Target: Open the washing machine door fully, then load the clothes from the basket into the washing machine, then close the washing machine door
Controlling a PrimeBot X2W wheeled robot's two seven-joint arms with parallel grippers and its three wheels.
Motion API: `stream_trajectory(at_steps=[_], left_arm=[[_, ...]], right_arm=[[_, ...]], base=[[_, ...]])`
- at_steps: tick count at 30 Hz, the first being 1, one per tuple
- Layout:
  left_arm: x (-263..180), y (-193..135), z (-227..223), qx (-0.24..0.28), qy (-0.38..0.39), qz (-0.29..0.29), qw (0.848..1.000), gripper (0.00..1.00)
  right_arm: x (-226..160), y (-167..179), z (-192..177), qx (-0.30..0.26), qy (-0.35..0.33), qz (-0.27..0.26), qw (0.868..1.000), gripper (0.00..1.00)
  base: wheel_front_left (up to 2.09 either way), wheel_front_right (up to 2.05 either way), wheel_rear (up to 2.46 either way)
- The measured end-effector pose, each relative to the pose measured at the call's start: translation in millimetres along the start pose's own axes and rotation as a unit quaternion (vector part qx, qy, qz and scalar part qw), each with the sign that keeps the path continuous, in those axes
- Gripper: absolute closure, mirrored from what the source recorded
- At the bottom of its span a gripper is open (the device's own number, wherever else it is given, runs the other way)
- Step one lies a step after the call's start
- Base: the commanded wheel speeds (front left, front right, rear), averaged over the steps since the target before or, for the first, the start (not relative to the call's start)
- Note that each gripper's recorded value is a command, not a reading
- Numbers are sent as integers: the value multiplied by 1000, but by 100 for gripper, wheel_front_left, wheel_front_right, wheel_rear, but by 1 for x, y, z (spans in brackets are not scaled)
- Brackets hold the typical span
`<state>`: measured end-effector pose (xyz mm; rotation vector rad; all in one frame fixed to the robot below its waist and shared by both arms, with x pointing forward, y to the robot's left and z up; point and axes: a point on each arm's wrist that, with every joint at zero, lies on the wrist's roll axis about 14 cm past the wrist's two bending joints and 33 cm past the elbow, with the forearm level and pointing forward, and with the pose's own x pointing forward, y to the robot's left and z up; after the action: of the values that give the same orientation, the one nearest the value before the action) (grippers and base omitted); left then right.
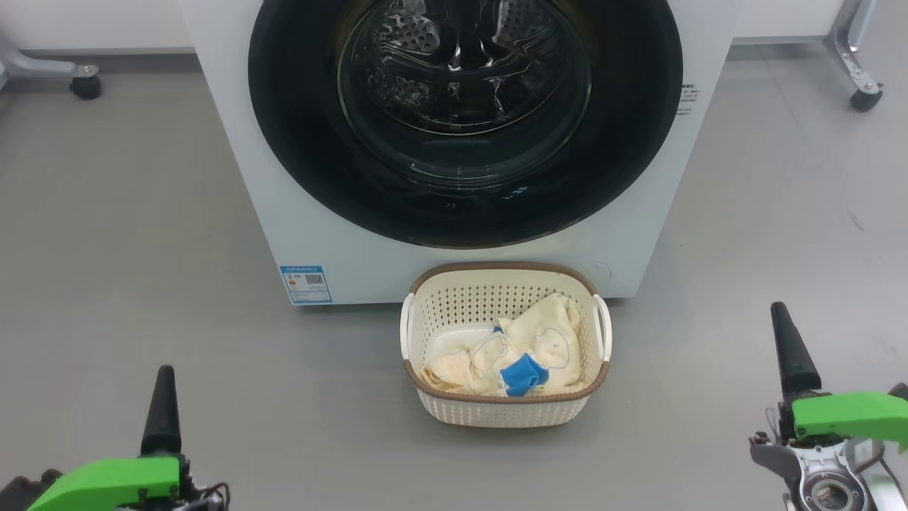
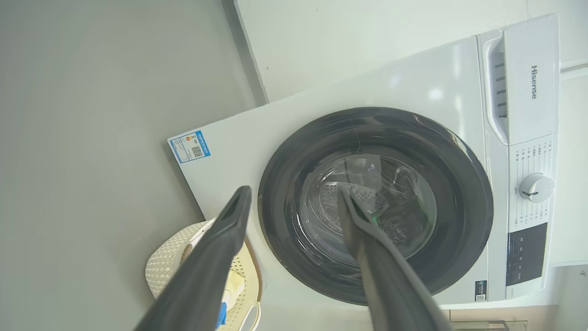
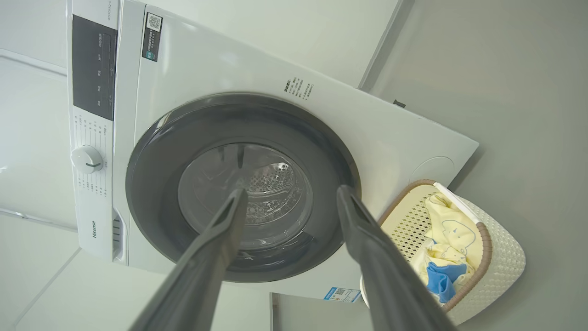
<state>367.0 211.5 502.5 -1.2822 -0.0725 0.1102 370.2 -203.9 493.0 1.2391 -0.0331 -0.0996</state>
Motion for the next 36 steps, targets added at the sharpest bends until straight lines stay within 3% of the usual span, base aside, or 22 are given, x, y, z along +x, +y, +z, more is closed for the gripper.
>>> stream_trajectory(at_steps=[10,21,36], left_arm=[[1,-25,6,77,-14,-41,996,0],[0,-45,2,182,-21,-72,980,0],[-4,-67,-22,379,-18,-116,918,0]], right_arm=[[6,25,-3,-78,-2,42,996,0],[8,45,-11,-179,0,78,981,0],[10,64,-20,-291,-5,118,949,0]], base=[[0,0,0],[0,0,0],[0,0,0]])
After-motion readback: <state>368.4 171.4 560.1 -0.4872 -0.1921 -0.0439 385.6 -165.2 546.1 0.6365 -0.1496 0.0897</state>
